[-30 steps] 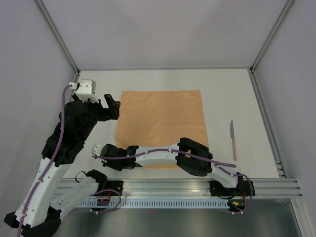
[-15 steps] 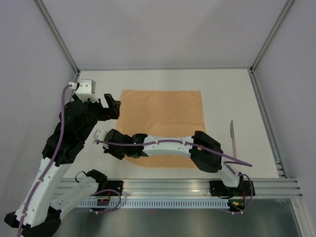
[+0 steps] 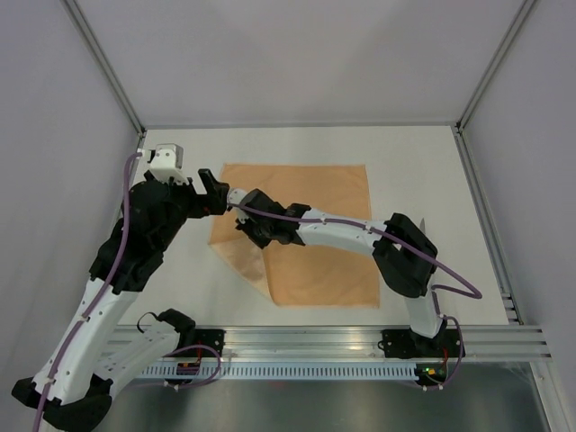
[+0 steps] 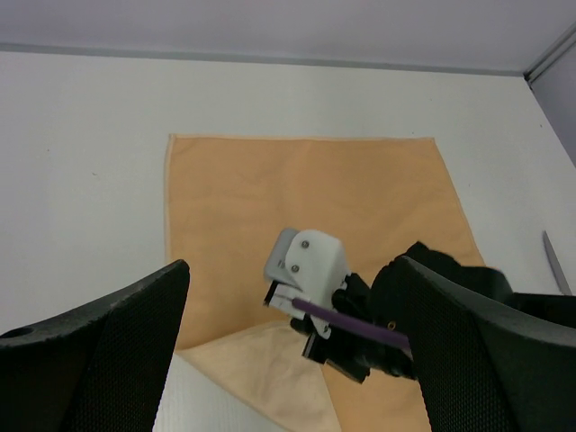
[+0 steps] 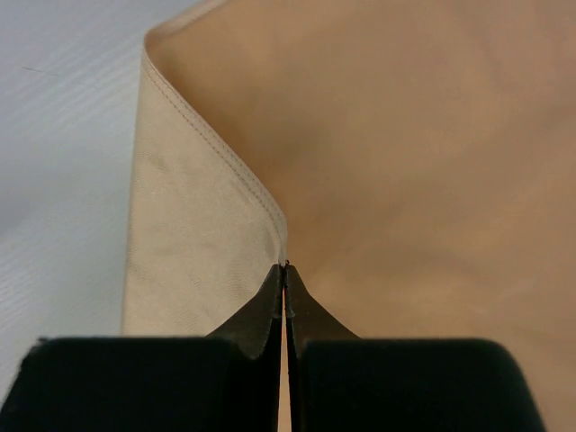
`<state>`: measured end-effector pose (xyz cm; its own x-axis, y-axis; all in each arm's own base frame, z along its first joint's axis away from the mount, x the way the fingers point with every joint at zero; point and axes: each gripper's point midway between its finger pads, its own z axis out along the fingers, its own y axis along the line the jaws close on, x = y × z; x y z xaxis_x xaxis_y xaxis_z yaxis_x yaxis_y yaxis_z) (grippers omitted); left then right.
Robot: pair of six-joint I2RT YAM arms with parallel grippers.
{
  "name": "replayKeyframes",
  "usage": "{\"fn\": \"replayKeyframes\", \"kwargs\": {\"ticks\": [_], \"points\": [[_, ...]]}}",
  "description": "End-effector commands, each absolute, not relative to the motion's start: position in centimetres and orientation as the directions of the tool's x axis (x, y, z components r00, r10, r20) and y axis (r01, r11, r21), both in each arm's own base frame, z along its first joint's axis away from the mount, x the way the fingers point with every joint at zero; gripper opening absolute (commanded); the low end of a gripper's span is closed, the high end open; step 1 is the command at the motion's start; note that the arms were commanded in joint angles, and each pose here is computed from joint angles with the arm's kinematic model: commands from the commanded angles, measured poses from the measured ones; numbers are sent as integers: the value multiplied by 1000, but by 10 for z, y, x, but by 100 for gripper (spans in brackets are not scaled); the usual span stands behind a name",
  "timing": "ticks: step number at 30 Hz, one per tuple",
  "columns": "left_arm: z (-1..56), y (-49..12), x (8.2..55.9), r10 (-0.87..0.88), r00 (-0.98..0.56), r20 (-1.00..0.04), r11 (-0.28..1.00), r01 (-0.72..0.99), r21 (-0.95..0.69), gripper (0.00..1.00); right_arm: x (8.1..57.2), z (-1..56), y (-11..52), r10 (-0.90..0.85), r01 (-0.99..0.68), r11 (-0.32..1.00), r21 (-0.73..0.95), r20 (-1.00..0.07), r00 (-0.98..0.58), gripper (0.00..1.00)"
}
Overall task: Fold the napkin, place the utensils inside, and roll it up
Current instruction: Fold the napkin at the center of the board.
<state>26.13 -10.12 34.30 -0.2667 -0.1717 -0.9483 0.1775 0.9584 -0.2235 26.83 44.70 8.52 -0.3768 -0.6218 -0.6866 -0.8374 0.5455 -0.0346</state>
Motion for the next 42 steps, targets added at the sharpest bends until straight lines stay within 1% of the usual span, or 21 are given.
{"fn": "replayKeyframes", "kwargs": {"ticks": [1, 5, 9, 15, 28, 42], "points": [[353, -113, 265, -256, -243, -936, 928, 209, -308, 100, 288, 115, 424, -594, -817, 572, -70, -723, -353, 0], [348, -117, 267, -275, -249, -929, 919, 215, -330, 100, 308, 106, 391, -599, -782, 616, -96, -702, -386, 0], [345, -119, 269, -285, -249, -926, 915, 218, -340, 100, 323, 104, 365, -606, -751, 644, -146, -696, -385, 0], [343, -123, 271, -286, -252, -925, 910, 232, -344, 100, 350, 105, 330, -584, -698, 697, -165, -694, -420, 0], [341, -128, 271, -289, -254, -923, 901, 253, -352, 100, 407, 110, 270, -502, -585, 796, -158, -712, -491, 0], [334, -136, 278, -291, -278, -916, 894, 263, -364, 100, 455, 97, 213, -422, -474, 869, -142, -713, -559, 0]]}}
